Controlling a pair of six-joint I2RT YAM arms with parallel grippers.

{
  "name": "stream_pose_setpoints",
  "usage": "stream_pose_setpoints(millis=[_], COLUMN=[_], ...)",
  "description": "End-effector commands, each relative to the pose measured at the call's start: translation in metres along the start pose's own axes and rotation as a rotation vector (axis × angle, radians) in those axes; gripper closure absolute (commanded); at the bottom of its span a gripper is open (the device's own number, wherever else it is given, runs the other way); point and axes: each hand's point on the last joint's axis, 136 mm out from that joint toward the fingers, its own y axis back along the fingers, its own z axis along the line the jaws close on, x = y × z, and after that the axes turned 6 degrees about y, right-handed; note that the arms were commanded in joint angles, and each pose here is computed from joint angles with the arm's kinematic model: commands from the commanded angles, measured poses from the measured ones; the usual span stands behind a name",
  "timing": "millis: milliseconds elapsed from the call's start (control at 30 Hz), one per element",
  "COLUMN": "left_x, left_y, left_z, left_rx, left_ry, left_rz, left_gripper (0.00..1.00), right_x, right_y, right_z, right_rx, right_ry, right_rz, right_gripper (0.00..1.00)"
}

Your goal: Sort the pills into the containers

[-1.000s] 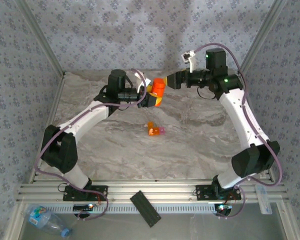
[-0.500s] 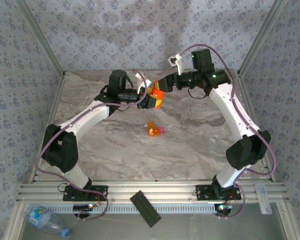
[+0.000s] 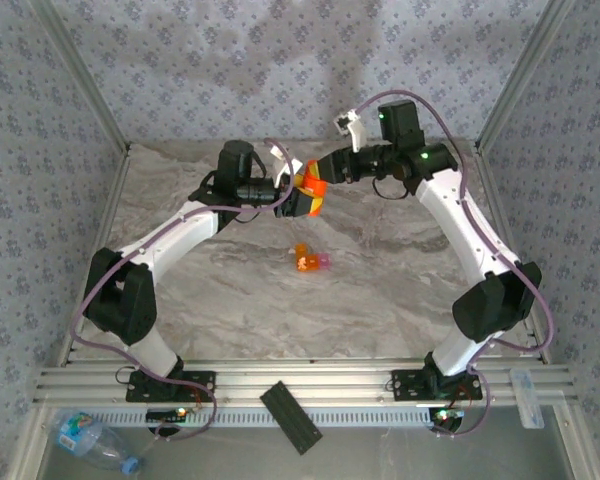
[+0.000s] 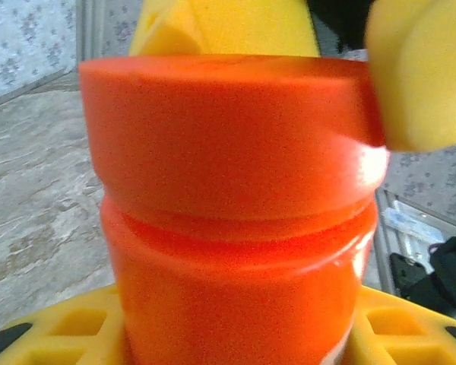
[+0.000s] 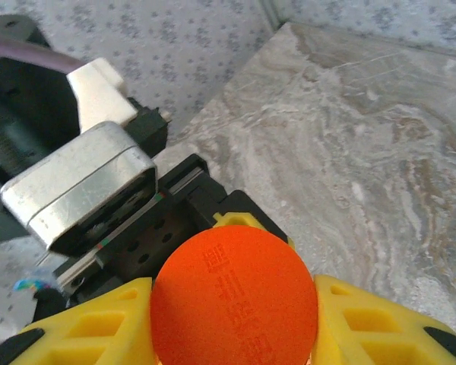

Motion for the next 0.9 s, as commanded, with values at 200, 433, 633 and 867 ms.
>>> stream_pose_setpoints(millis=[200, 433, 633, 867], left_x=[-0.034, -0.038, -0.038, -0.044], left_y=[-0.004, -0.005, -0.004, 0.007], left_z=[-0.001, 0.007, 0.011, 0.025], left_rx=[-0.237, -0.329, -0.342, -0.359], left_ry=[-0.219, -0.222, -0.203, -0.157], left_rz=[-0.111, -0.177, -0.189, -0.216], left_gripper=[1.00, 1.00, 1.00, 1.00], right_x=[0.024, 0.024, 0.019, -0.002], right_y=[-0.039, -0.050, -0.040, 0.021], right_z=[-0.025, -0.023, -0.019, -0.021], right_rx=[0.249, 0.301, 0.292, 0.243], right_ry=[-0.312, -0.333, -0.327, -0.292], right_rz=[-0.022, -0.057, -0.077, -0.182], right_gripper=[0.59, 0.59, 0.48, 0.08])
